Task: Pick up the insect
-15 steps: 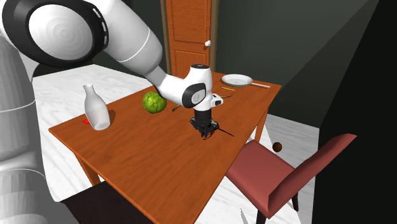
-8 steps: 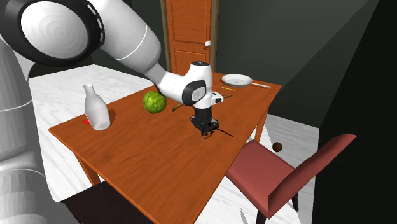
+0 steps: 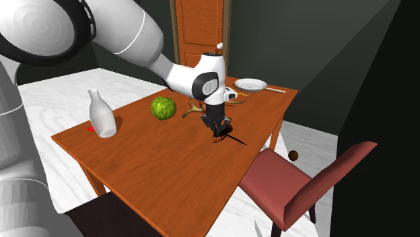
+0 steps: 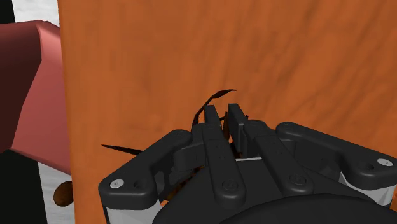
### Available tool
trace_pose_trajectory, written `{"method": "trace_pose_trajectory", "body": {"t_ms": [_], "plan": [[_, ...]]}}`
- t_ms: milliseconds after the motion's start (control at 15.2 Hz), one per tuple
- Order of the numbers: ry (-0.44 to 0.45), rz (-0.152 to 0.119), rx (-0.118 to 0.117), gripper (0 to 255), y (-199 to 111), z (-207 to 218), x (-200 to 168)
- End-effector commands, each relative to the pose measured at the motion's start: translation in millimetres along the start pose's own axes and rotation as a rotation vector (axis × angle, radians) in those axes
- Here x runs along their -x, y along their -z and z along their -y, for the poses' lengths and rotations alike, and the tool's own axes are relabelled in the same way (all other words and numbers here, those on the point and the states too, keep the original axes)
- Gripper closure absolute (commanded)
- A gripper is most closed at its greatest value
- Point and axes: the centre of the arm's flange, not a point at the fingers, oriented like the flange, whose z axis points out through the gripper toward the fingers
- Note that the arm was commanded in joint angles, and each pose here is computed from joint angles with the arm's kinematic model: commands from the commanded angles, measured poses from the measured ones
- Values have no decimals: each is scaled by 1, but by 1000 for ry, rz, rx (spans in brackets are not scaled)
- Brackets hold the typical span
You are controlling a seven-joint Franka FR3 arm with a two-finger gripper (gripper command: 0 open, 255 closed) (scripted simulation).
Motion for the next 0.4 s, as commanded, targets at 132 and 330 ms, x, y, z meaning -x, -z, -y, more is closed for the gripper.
{"method": "trace_pose_trajectory", "body": {"t_ms": [132, 330], "plan": [[0, 0, 0, 255, 21, 0, -1], [0, 0, 0, 255, 27, 0, -2]]}}
